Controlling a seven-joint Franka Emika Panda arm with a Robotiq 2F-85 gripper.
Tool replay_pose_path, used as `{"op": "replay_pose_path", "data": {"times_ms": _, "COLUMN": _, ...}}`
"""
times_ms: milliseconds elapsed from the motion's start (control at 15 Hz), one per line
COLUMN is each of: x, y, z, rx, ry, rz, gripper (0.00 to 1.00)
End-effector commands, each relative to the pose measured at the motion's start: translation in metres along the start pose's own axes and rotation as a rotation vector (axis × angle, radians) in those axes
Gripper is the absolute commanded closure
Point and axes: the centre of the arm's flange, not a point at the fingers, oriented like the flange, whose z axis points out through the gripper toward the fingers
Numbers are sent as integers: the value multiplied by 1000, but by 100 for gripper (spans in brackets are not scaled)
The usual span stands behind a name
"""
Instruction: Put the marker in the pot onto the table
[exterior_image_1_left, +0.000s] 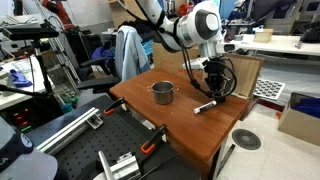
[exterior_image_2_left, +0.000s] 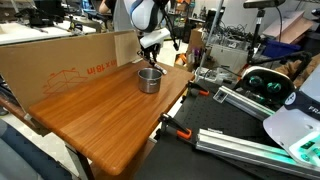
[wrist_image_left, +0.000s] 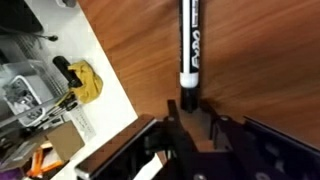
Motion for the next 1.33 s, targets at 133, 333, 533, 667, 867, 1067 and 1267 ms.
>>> {"op": "replay_pose_path", "data": {"times_ms": 133, "x": 8, "y": -5, "z": -1, "rx": -71, "ry": 15, "rz": -20, "gripper": 24}}
{"op": "replay_pose_path", "data": {"times_ms": 333, "x": 7, "y": -5, "z": -2, "rx": -66, "ry": 14, "rz": -25, "gripper": 3}}
{"op": "replay_pose_path", "data": {"times_ms": 533, "x": 7, "y": -4, "z": -6, "rx": -48, "ry": 13, "rz": -23, "gripper": 0}}
{"op": "replay_pose_path", "data": {"times_ms": 667, "x": 7, "y": -3, "z": -10, "rx": -33, "ry": 15, "rz": -19, "gripper": 0}}
{"op": "replay_pose_path", "data": {"times_ms": 867, "x": 6, "y": 0, "z": -17, "rx": -4, "ry": 17, "rz": -16, "gripper": 0}}
{"op": "replay_pose_path", "data": {"times_ms": 1067, "x": -3, "y": 9, "z": -38, "rx": 58, "ry": 41, "rz": -28, "gripper": 0}}
{"op": "replay_pose_path", "data": {"times_ms": 1267, "x": -16, "y": 23, "z": -71, "rx": 137, "ry": 75, "rz": -38, "gripper": 0}}
